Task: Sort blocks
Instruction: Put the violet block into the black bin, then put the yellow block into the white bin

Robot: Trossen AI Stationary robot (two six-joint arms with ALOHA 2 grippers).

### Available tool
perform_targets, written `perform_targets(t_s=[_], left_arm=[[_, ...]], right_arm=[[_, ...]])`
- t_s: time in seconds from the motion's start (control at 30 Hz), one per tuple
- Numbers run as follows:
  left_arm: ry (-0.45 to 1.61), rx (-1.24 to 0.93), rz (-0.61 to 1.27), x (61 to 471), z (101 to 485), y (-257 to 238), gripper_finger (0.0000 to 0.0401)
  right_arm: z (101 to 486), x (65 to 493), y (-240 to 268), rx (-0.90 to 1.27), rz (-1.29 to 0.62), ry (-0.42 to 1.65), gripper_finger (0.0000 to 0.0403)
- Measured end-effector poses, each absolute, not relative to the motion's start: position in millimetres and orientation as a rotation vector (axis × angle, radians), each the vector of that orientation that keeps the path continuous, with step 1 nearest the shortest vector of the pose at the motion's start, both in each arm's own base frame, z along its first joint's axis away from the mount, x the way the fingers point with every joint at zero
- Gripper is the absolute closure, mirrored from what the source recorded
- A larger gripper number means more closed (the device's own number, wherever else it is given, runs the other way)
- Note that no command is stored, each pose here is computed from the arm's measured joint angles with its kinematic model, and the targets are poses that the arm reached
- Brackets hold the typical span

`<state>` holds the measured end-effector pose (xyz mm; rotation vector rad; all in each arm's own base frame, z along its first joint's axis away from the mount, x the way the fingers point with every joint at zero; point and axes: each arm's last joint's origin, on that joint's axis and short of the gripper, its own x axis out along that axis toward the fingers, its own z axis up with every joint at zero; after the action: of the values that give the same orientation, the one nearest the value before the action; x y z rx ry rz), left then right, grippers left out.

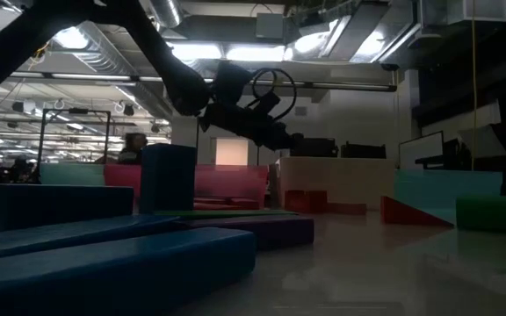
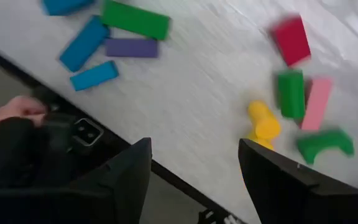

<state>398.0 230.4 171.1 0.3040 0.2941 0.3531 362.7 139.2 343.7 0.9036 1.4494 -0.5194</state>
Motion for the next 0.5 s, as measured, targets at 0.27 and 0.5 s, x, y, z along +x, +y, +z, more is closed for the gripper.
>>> perform_targets(t_s=[0.27,0.5], left_arm=[[0.285,0.217,0.361,397.3,178.5,227.0,0.0210],[0.261,0.130,0.360,394.0,201.8,218.0,0.0207]], right_arm=[[317.6,351.1,164.5,0.944,-0.696,1.514,0.0162],[294.1,345.7,168.6,0.958,-0.817,1.585,0.0162]])
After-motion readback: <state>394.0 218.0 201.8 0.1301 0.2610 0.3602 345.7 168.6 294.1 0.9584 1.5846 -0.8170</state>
